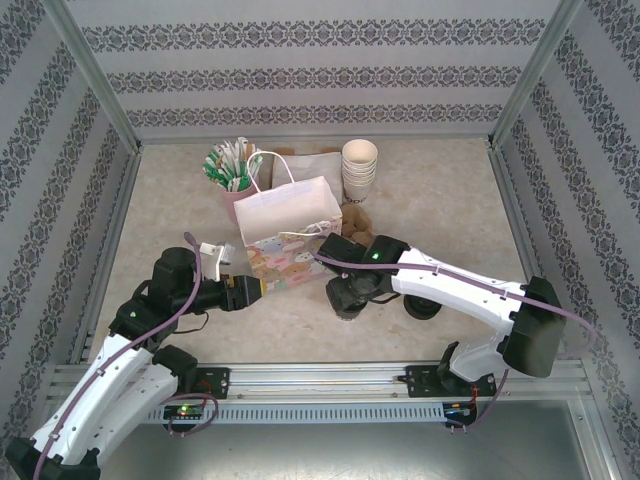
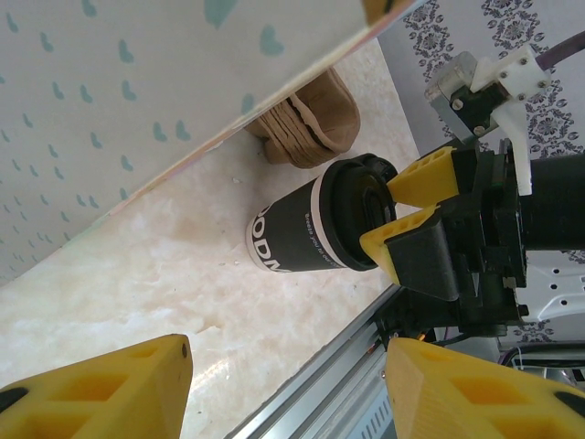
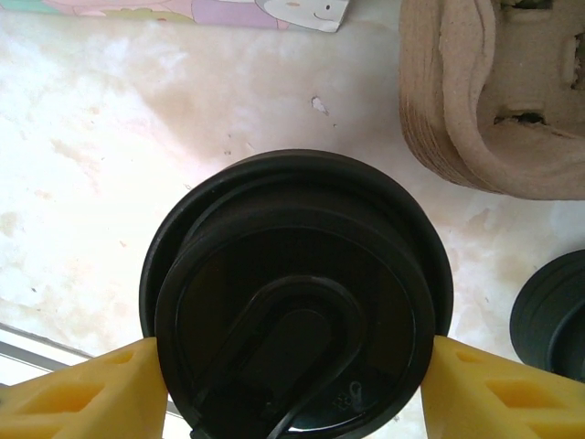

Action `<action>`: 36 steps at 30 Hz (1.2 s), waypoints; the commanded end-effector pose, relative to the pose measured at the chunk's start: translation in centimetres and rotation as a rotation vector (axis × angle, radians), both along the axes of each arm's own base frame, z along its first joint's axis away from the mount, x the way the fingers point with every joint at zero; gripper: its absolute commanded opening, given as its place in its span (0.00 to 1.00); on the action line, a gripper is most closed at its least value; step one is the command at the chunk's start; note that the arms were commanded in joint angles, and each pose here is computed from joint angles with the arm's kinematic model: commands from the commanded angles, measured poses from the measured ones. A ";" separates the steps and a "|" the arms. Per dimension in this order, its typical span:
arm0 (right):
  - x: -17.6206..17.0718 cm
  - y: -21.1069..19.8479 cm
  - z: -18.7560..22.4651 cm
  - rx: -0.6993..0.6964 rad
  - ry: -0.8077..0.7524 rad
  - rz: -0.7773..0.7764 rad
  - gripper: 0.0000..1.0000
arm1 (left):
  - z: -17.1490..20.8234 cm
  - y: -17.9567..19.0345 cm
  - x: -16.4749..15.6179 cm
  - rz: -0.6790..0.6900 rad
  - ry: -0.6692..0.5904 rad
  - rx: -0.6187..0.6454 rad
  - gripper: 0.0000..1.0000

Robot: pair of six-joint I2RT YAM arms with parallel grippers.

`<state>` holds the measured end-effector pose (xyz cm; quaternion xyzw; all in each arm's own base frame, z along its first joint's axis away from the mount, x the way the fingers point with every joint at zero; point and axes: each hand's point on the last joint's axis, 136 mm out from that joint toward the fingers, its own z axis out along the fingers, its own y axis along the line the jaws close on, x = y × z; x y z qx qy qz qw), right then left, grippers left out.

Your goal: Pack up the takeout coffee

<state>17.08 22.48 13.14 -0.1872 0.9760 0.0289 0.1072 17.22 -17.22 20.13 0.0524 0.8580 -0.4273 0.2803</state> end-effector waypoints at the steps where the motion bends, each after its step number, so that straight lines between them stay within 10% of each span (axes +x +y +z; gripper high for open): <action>1: -1.9 -2.8 -1.3 -0.110 0.088 0.020 0.69 | 0.0 -0.3 -0.1 -0.015 -0.013 0.002 0.59; 21: -0.2 -1.8 2.5 -0.003 -0.022 -0.084 0.88 | -0.1 -0.3 -0.1 -0.016 -0.012 0.003 0.59; 29: -0.3 0.4 5.5 0.249 -0.049 -0.437 0.84 | -0.1 -0.2 0.0 -0.012 -0.011 0.006 0.59; 36: -1.1 -0.8 6.0 0.170 -0.100 -0.707 0.85 | -0.3 0.0 0.0 -0.002 -0.010 0.017 0.59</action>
